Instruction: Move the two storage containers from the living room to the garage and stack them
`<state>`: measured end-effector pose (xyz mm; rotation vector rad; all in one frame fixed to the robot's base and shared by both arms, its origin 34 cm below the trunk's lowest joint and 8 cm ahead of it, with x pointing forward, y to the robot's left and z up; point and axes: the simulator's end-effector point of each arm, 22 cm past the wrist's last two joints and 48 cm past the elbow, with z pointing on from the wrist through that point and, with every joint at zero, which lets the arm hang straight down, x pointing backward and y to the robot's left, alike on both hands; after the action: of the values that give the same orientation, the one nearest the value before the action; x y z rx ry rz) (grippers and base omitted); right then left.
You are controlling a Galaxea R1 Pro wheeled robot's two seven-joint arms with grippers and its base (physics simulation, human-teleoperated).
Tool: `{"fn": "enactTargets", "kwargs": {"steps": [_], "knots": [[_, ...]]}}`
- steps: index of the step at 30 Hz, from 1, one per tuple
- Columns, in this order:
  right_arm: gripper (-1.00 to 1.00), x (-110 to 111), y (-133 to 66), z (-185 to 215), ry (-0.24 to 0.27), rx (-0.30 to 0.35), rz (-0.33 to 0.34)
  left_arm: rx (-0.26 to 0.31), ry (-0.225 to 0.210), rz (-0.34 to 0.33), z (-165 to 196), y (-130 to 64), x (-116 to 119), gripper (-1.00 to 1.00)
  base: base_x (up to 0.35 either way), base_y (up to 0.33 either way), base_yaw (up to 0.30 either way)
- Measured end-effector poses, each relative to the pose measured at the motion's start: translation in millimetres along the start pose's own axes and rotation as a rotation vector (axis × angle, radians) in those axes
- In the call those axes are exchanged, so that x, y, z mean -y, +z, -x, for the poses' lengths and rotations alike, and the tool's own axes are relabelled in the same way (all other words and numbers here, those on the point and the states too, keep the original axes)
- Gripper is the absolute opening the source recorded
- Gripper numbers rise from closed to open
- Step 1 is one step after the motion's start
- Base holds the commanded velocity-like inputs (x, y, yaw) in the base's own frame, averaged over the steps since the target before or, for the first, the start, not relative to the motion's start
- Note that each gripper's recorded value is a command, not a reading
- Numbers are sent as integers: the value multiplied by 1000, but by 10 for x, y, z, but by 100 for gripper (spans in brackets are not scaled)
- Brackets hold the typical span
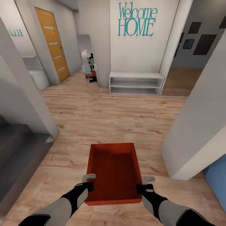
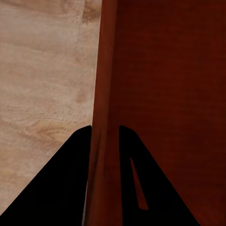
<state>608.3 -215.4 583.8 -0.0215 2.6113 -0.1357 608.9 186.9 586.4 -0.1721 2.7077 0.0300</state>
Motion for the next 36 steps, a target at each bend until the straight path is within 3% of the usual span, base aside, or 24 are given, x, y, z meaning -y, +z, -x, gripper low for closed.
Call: {"fn": "enactTargets", "kwargs": {"steps": [24,36], "knots": [[-100,-13,-1,27,-7,-1,-1,-1,-6,1,0,2,-14,-100,322,0,1],[-100,-12,-1,32,-9,-1,-1,-1,-7,1,0,2,-14,-100,322,0,151]]}}
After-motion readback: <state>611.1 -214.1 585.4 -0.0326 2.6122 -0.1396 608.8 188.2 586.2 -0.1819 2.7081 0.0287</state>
